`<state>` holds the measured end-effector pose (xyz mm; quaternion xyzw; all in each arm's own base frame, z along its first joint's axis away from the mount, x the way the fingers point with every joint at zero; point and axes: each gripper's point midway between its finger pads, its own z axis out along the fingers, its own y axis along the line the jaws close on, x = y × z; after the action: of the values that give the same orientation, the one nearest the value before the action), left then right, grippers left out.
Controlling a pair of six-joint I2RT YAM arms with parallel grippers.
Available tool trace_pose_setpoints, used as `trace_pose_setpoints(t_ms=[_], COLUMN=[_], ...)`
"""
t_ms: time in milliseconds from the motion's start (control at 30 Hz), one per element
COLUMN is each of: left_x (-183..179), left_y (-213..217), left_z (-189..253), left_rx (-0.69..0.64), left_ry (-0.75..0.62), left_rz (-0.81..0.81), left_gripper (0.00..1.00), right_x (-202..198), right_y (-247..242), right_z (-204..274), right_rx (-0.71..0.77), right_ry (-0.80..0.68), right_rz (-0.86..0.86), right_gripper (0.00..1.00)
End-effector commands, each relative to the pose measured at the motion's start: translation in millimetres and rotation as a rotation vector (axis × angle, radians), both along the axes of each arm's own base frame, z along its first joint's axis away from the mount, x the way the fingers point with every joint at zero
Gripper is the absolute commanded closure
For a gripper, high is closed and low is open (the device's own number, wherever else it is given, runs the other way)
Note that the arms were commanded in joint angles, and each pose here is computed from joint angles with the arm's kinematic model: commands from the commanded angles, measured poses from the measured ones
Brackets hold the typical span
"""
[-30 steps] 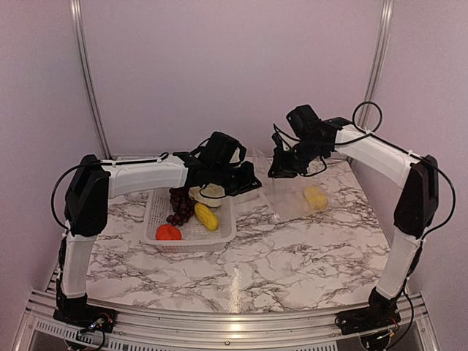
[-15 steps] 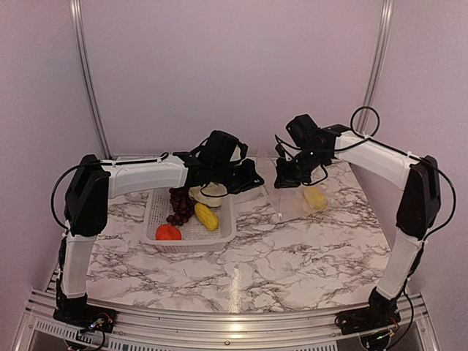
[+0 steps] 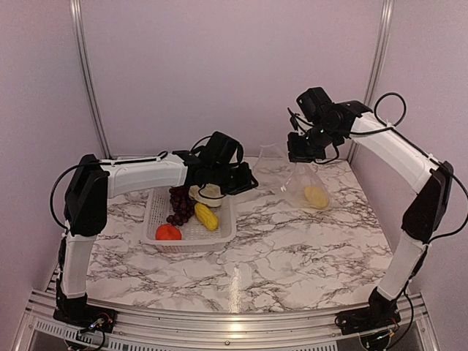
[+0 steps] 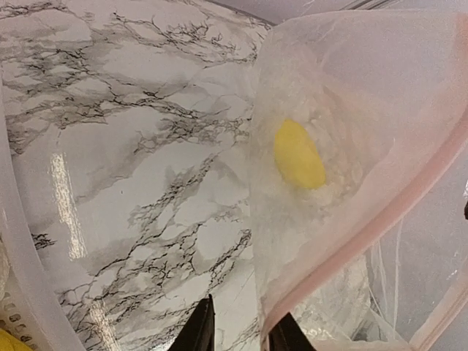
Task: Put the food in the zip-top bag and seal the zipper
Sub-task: Adjust the zipper food storage bag at the center of the board, then pick up the fake vegetable from the bin.
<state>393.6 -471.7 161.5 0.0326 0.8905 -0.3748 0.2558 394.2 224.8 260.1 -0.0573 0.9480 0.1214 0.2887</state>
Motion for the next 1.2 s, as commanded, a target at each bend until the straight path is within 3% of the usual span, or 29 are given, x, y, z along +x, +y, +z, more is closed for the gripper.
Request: trace_pose_setpoints(t_ms=[0,167,300,500,633,800,967,1167], left_x=[-2.7,-8.3,-18.2,-31.3,-27.8,-21.3,-11.7,0.0], left_y=[2.1,33.3,65.9,112.6,162.7,185.6,174.8,167.0], left_z=[60.9,93.1,100.7,76.3,54.1,31.4,14.6,0.7], left_rx=[-0.031,0.034,0.125,0.262,0.386,0.321,0.183,0.166], left_ry=[-0.137,-0.286,-0.330,-0.248,-0.158,-0.031,0.065,0.151], left_rz=[-0.059,-0.038,-0.005,0.081,0.294,0.452,0.475,0.496], left_gripper=[0.66,0.45,0.35,0.25,0.23,0.17,0.16,0.18], right_x=[-5.9,5.2,18.1,26.0,23.6,24.5,23.0,20.7], right_y=[4.4,10.9,15.9,20.7,29.0,32.2,32.9,34.7], right_z=[-17.6,-8.5,-9.8,-16.6,-19.3,-19.3,-18.5,-16.4], right_rx=[-0.019,-0.014,-0.032,-0.022,0.009,0.012,0.015,0.056], right_ry=[0.050,-0.015,-0.030,-0.031,-0.020,-0.017,-0.015,-0.003], right_rz=[0.019,0.060,0.090,0.102,0.137,0.157,0.161,0.154], right_gripper=[1.00,1.00,1.00,1.00,1.00,1.00,1.00,1.00])
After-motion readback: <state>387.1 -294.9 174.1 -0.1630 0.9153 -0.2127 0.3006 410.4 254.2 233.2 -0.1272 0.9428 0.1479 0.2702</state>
